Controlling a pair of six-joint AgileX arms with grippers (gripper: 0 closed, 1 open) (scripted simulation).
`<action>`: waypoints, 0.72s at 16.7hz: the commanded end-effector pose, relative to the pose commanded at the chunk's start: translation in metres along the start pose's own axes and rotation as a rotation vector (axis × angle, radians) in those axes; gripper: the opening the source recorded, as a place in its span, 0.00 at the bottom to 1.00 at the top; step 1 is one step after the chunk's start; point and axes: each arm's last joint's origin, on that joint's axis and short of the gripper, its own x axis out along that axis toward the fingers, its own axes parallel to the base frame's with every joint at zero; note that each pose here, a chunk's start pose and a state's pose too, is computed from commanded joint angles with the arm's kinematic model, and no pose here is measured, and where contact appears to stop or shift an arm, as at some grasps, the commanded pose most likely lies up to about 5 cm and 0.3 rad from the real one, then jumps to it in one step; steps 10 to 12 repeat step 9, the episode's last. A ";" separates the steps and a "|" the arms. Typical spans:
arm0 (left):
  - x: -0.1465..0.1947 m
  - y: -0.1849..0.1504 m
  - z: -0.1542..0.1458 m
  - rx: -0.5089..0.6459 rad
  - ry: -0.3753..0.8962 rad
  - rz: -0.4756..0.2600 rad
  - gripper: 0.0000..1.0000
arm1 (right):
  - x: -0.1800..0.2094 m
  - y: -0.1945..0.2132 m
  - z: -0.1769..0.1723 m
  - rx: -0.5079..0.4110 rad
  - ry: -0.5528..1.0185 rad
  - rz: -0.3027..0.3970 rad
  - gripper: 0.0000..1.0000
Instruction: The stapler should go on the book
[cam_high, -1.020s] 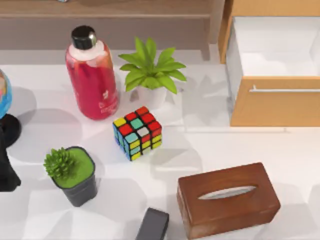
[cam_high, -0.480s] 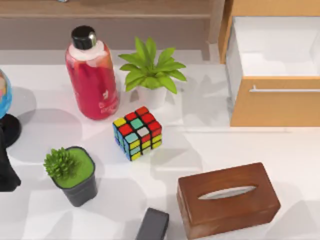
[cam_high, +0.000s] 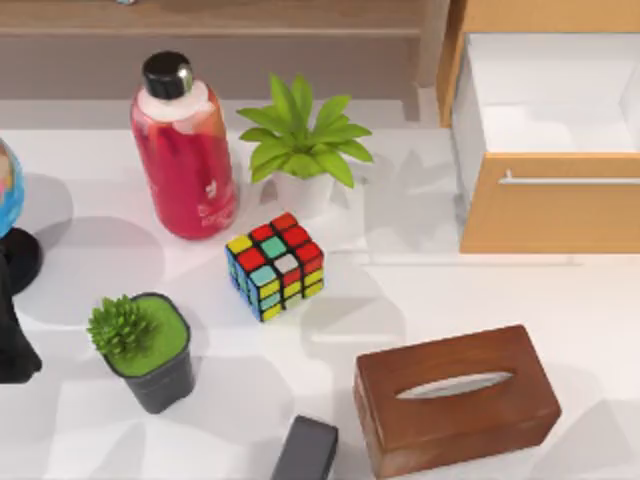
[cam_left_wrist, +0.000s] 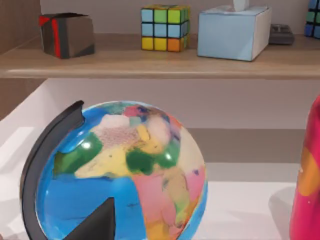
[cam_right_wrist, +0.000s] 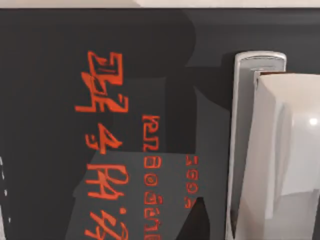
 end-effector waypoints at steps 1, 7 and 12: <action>0.000 0.000 0.000 0.000 0.000 0.000 1.00 | 0.000 0.000 0.000 0.000 0.000 0.000 0.83; 0.000 0.000 0.000 0.000 0.000 0.000 1.00 | 0.000 0.000 0.000 0.000 0.000 0.000 1.00; 0.000 0.000 0.000 0.000 0.000 0.000 1.00 | 0.000 0.000 0.000 0.000 0.000 0.000 1.00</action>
